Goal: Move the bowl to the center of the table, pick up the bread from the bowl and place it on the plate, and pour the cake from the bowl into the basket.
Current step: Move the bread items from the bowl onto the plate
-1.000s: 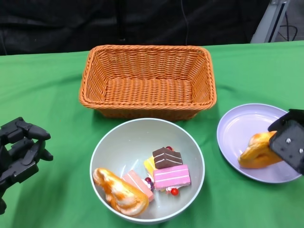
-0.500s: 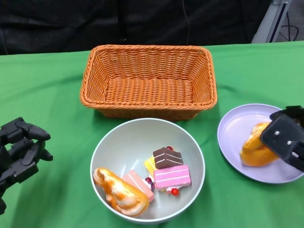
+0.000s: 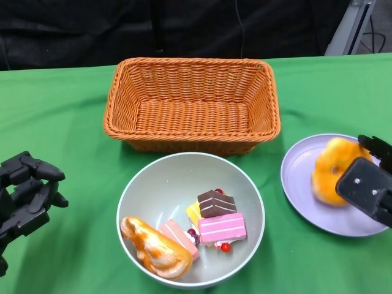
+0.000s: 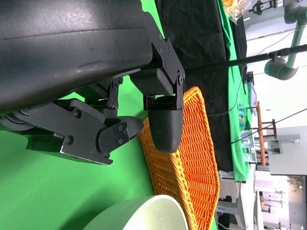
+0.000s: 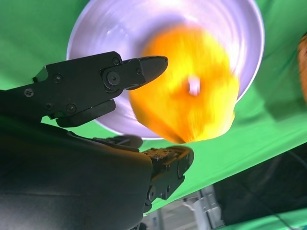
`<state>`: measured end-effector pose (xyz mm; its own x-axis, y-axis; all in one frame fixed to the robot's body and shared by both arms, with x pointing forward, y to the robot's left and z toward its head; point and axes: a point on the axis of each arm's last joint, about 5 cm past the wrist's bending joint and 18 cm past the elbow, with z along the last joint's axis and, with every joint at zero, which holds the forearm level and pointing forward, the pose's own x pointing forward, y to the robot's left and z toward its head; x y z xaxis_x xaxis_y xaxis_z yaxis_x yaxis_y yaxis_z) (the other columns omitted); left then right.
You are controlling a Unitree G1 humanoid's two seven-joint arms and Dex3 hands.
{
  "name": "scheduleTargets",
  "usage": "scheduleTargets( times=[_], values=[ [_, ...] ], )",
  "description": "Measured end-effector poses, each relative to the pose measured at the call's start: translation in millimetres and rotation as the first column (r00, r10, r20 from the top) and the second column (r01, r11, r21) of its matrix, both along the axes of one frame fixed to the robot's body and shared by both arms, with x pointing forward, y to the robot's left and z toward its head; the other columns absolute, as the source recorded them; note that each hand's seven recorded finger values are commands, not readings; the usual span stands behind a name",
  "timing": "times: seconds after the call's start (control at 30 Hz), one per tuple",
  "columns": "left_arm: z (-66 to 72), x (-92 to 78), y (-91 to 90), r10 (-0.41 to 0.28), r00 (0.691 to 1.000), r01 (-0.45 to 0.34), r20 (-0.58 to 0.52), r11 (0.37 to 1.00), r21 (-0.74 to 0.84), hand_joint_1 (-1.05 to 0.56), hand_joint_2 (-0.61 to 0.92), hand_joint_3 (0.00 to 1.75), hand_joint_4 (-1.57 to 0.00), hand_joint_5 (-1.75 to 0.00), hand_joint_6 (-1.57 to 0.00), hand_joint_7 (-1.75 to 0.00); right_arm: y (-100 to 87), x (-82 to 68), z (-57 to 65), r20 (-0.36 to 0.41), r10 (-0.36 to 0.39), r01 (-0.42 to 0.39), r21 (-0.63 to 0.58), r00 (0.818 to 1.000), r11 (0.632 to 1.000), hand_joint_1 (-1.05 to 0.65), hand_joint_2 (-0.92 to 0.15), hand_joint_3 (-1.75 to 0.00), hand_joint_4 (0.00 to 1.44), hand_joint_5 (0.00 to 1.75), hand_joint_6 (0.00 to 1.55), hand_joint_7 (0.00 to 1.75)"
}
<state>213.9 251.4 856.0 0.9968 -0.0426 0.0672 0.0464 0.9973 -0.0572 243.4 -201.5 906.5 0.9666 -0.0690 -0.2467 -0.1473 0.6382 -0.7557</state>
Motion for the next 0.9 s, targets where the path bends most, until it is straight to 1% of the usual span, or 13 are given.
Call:
scheduleTargets(
  times=[0.17,0.33,0.37,0.47,0.53,0.6,0.67,0.73,0.8,0.83,0.9],
  values=[
    [0.0,0.0,-0.1,0.000,1.000,0.000,0.000,1.000,0.000,0.01,0.76,0.71,-0.69,-1.54,-0.77,-1.19,0.8,-2.2,-1.3,0.041,0.036,-0.038,0.037,0.998,0.999,-0.43,-0.92,-0.04,0.01,0.00,0.02,0.00],
    [-0.1,-0.1,0.0,0.000,1.000,0.000,0.000,1.000,0.000,0.00,0.76,0.71,-0.70,-1.54,-0.77,-1.19,-0.5,-7.5,-2.6,0.148,0.066,-0.085,0.124,0.987,0.989,-0.43,-0.92,-0.04,0.06,0.03,0.07,0.02],
    [0.0,-0.1,-0.1,0.000,1.000,0.000,0.001,1.000,0.001,0.00,0.75,0.71,-0.70,-1.54,-0.77,-1.19,0.0,-8.6,-3.1,0.175,0.070,-0.094,0.131,0.982,0.987,-0.42,-0.92,-0.04,0.12,0.05,0.12,0.04],
    [0.0,-0.2,0.0,0.000,1.000,0.000,0.002,1.000,0.001,0.00,0.75,0.72,-0.69,-1.55,-0.77,-1.19,5.1,-12.9,-4.1,0.286,0.093,-0.145,0.168,0.954,0.975,-0.42,-0.92,-0.05,0.19,0.08,0.19,0.05],
    [0.0,-0.2,0.0,0.000,1.000,0.000,0.003,1.000,0.001,0.00,0.75,0.72,-0.69,-1.55,-0.77,-1.20,7.9,-15.0,-3.1,0.337,0.113,-0.184,0.185,0.935,0.965,-0.41,-0.92,-0.04,0.23,0.09,0.23,0.05],
    [0.0,-0.2,0.0,0.000,1.000,0.000,0.003,1.000,0.001,-0.01,0.75,0.72,-0.69,-1.54,-0.77,-1.20,10.9,-17.2,1.6,0.391,0.142,-0.233,0.194,0.909,0.953,-0.41,-0.92,-0.04,0.27,0.10,0.26,0.05],
    [0.0,-0.2,-0.1,0.000,1.000,0.000,0.002,1.000,0.001,0.00,0.75,0.72,-0.69,-1.54,-0.76,-1.20,14.5,-19.7,10.1,0.432,0.179,-0.287,0.199,0.884,0.937,-0.45,-0.92,-0.06,0.31,0.12,0.28,0.05],
    [-0.1,-0.2,-0.1,0.000,1.000,0.000,0.002,1.000,0.001,0.00,0.75,0.72,-0.69,-1.54,-0.77,-1.20,20.8,-23.9,20.2,0.461,0.238,-0.358,0.191,0.855,0.914,-0.47,-0.92,-0.07,0.34,0.12,0.30,0.05],
    [-0.1,-0.2,-0.1,0.000,1.000,0.000,0.002,1.000,0.001,-0.01,0.75,0.71,-0.69,-1.54,-0.77,-1.19,26.4,-28.0,29.4,0.474,0.288,-0.423,0.207,0.832,0.882,-0.54,-0.92,-0.09,0.36,0.12,0.34,0.05],
    [-0.1,-0.2,-0.1,0.000,1.000,0.000,0.002,1.000,0.001,-0.01,0.74,0.71,-0.69,-1.54,-0.77,-1.19,29.7,-29.7,34.1,0.472,0.308,-0.452,0.229,0.826,0.862,-0.58,-0.92,-0.10,0.36,0.11,0.34,0.04],
    [-0.1,-0.1,-0.3,-0.001,1.000,0.001,0.002,1.000,0.002,-0.01,0.75,0.70,-0.69,-1.54,-0.77,-1.19,36.3,-32.5,42.0,0.462,0.338,-0.497,0.282,0.820,0.821,-0.62,-0.92,-0.11,0.37,0.11,0.36,0.04]
  ],
)
